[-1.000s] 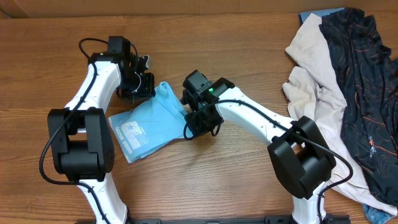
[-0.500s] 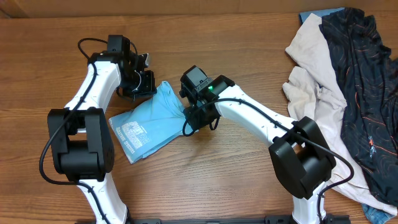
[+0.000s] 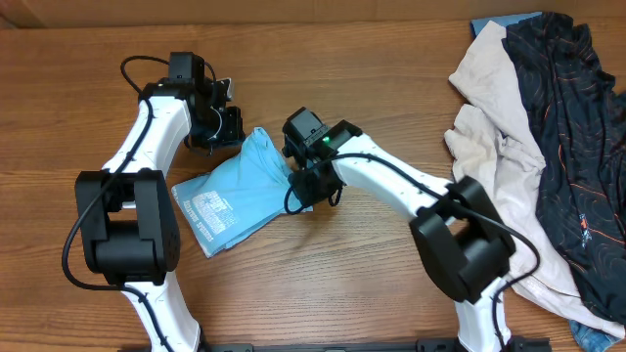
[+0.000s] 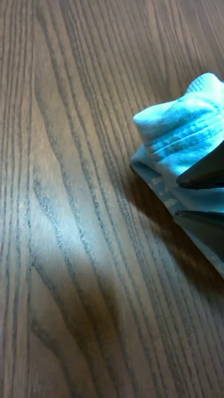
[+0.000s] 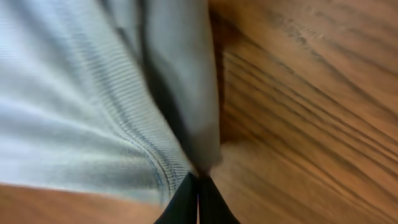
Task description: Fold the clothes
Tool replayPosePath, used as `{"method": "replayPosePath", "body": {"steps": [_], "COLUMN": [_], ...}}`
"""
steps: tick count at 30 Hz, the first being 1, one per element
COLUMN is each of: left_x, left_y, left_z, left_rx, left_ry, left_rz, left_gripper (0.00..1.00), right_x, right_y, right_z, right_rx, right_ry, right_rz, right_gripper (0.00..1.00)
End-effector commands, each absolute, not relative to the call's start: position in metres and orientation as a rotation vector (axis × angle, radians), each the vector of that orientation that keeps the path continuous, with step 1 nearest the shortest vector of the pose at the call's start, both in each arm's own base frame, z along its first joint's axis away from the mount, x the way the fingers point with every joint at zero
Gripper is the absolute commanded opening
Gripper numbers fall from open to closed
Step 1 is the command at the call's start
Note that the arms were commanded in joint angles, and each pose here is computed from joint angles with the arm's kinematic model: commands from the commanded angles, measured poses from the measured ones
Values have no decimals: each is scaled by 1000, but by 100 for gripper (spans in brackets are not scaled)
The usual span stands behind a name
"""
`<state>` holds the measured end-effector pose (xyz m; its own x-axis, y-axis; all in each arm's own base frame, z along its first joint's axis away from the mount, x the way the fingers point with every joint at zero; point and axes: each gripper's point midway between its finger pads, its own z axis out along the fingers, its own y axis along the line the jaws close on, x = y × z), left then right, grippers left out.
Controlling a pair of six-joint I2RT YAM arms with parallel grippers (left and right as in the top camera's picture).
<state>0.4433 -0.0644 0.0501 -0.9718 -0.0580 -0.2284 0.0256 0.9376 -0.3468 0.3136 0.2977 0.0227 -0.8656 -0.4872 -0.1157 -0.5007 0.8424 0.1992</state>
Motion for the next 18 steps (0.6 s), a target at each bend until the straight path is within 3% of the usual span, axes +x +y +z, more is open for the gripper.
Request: {"method": "replayPosePath", "body": {"steps": [1,4,11,18], "left_x": [446,445,438,427], "left_y": [-68,-67,-49,-10], "left_z": [49,48,43,36], "left_rx": [-20,-22,-53,-110], "left_ry": [2857,2863,2912,2971], "left_rz": [-496,-482,-373,-158], "left_gripper": [17,16,18,50], "right_x": [321,325,328,356], "right_y": [299,294,273,261], "right_z": [13,12,19,109], "right_rx": [-795,-787,-718,-503], "right_ry": [2949,2940,2970,2819], "right_rz": [314,261,92,24], "right_gripper": [6,16,18,21]}}
